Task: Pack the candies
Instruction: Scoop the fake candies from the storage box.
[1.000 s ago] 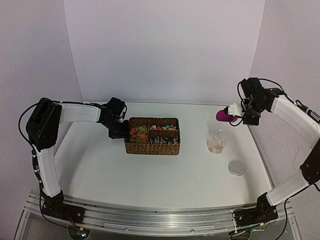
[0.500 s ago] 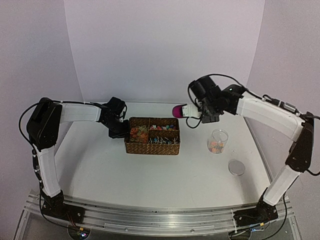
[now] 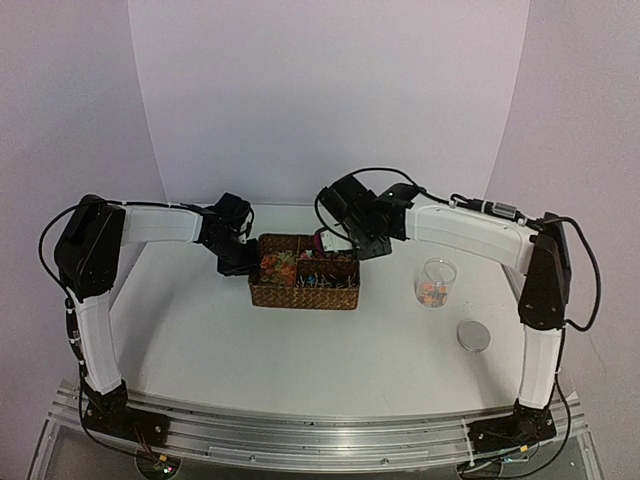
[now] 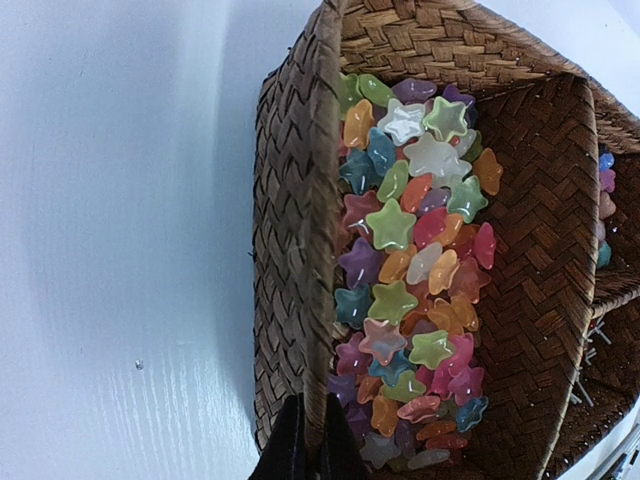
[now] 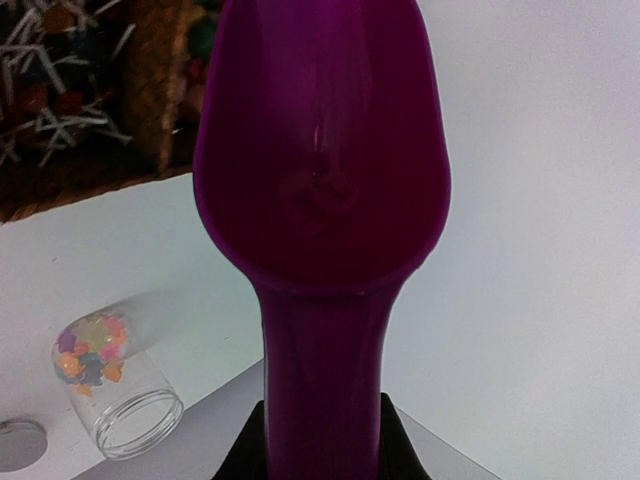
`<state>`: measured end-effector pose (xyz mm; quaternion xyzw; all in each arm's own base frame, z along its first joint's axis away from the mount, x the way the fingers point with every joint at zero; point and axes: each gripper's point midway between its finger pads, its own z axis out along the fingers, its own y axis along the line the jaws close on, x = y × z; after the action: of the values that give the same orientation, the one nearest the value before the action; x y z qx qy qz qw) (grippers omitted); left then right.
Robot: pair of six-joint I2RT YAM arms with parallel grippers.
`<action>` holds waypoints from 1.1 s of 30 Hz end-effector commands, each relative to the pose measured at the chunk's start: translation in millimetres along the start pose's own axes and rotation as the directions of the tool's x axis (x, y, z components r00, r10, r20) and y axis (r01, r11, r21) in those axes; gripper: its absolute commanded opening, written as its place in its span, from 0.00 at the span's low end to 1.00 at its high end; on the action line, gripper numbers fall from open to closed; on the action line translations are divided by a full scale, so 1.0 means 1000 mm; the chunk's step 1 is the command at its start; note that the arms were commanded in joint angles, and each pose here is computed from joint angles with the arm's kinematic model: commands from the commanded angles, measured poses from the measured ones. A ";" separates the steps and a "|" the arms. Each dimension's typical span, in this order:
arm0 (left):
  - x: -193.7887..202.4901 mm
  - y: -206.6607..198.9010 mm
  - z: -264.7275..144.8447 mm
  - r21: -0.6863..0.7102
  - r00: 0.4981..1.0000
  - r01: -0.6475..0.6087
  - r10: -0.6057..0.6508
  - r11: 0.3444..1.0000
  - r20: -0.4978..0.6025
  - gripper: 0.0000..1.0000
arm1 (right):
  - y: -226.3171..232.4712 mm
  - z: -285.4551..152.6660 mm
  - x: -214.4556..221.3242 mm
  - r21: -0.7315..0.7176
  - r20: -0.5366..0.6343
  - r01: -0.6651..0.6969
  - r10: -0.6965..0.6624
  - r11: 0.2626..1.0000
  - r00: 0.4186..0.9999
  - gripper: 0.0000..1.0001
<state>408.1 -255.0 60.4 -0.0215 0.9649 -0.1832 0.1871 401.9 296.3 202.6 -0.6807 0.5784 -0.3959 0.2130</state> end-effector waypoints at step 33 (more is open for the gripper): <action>0.009 -0.004 0.000 -0.078 0.996 -0.055 0.048 0.995 -0.080 0.00 | 0.063 0.080 -0.130 -0.262 0.417 0.178 -0.055 0.948 0.907 0.00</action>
<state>408.2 -253.9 61.7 -0.0017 0.9757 -0.1340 0.1731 469.3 326.5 104.7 -0.7409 0.5541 -0.3377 0.1732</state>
